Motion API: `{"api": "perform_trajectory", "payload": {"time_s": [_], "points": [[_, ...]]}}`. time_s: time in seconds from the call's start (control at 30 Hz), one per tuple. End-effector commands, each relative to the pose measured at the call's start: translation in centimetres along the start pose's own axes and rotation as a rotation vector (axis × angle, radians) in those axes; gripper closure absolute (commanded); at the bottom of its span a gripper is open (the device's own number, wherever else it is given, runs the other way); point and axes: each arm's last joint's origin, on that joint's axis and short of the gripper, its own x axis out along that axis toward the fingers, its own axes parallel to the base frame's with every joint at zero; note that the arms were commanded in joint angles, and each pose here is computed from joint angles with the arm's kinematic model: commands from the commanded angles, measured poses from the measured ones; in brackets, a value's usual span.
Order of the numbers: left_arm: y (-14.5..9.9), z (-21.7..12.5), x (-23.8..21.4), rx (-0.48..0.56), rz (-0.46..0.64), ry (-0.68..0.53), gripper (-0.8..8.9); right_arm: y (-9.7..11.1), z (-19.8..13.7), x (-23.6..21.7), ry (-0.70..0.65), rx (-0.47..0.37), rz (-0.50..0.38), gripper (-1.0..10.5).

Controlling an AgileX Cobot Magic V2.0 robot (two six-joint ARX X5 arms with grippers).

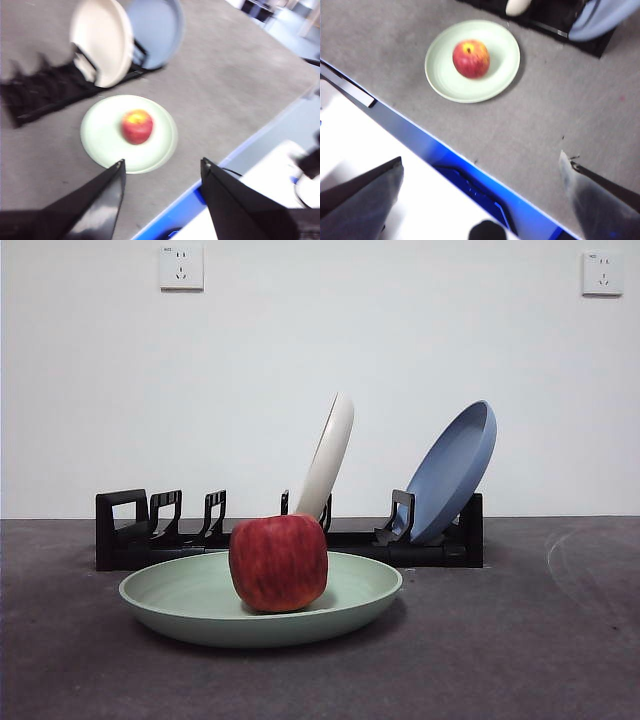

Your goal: Take the green plate from the plate rack,put the plate on the table,take the apple from the table,put the apple in the plate

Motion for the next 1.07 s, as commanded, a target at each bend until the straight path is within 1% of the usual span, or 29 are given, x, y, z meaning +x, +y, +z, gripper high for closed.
{"api": "perform_trajectory", "payload": {"time_s": [0.03,0.1,0.13,0.17,0.2,0.23,0.27,0.3,0.63,0.67,0.73,0.83,1.07], "points": [[-0.13,0.02,0.11,0.007,-0.019,0.002,5.61,-0.05,-0.33,0.54,0.002,0.031,-0.004,4.2],[-0.16,0.01,0.12,0.010,-0.022,0.003,5.61,-0.08,-0.41,0.73,0.008,0.041,-0.010,4.2],[-0.17,0.00,0.12,0.011,-0.023,0.004,5.62,-0.09,-0.43,0.79,0.009,0.050,-0.015,4.8],[-0.17,0.00,0.12,0.011,-0.023,0.004,5.64,-0.10,-0.45,0.81,0.010,0.054,-0.017,5.8],[-0.16,-0.03,0.12,0.016,-0.023,0.007,5.92,-0.12,-0.45,0.81,0.011,0.055,-0.021,7.7],[-0.14,-0.05,0.12,0.026,-0.022,0.010,6.98,-0.13,-0.44,0.81,0.009,0.055,-0.026,9.3],[-0.13,-0.10,0.12,0.039,-0.022,0.014,8.58,-0.15,-0.43,0.81,0.006,0.053,-0.033,9.6],[-0.13,-0.10,0.12,0.045,-0.022,0.015,8.19,-0.17,-0.43,0.80,0.005,0.057,-0.041,9.6],[-0.17,-0.11,0.12,0.045,-0.035,0.020,8.22,-0.24,-0.66,0.79,0.027,0.065,-0.055,9.6],[-0.18,-0.09,0.12,0.044,-0.036,0.018,8.22,-0.24,-0.66,0.79,0.027,0.076,-0.055,9.6],[-0.22,-0.10,0.11,0.027,-0.048,0.024,8.22,-0.24,-0.67,0.78,0.027,0.136,-0.056,9.6],[-0.33,-0.14,0.17,0.014,-0.078,0.042,8.17,-0.22,-0.55,0.84,0.020,0.204,-0.056,9.4],[-0.35,-0.13,0.19,0.014,-0.079,0.043,8.17,-0.29,-0.43,0.99,0.019,0.205,-0.090,9.5]]}}
